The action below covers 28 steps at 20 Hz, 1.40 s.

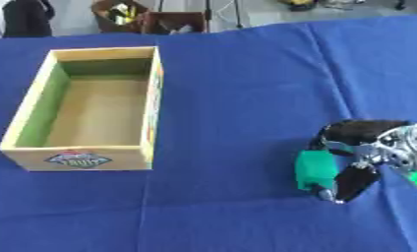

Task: Pick up objects on the table and place them in the box.

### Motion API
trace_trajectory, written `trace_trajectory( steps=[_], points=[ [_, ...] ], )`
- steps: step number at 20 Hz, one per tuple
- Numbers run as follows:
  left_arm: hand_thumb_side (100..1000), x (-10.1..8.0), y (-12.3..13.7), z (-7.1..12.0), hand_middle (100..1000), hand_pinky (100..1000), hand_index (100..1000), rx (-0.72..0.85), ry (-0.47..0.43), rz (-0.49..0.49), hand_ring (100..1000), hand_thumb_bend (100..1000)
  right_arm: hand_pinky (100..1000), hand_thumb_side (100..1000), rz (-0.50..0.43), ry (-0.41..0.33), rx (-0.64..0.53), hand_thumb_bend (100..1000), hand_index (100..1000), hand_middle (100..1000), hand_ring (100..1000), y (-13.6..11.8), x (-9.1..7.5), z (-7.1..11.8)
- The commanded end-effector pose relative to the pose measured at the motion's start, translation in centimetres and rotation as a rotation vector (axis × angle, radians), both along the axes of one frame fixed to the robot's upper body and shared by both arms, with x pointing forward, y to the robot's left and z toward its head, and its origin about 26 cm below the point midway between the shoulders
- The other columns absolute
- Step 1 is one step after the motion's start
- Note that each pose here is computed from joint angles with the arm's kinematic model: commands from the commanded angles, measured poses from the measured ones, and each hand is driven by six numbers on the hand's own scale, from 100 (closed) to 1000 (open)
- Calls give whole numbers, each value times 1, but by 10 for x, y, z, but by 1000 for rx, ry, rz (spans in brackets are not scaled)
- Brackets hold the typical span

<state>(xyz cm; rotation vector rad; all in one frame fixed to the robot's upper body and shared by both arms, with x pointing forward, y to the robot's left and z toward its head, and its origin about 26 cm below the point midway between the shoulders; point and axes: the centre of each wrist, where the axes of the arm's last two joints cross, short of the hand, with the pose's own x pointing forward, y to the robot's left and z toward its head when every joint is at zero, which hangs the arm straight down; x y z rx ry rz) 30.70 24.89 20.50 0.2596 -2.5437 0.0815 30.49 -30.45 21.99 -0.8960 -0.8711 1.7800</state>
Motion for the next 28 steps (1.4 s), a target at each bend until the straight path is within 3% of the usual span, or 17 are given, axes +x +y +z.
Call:
trace_trajectory(
  steps=[1,3,8,20,28],
  points=[
    [954,-2,-1,7,867,509,793,11,-26,-5,718,100,814,397,-2,-81,20,215,579,502,804,-1,-1,11],
    [955,-2,-1,7,867,509,793,13,-24,-6,719,100,800,395,-3,-106,31,215,538,476,780,0,-2,12],
    [955,-2,0,7,868,509,792,16,-21,-5,719,100,772,392,0,-156,47,100,511,465,747,0,-5,20],
    [954,-3,0,6,869,510,793,19,-16,-4,720,100,749,468,82,-398,112,100,441,405,710,21,-11,70],
    [952,-3,0,6,868,512,794,21,-16,-9,720,100,747,504,194,-553,153,100,432,396,707,52,-10,109]
  ],
)
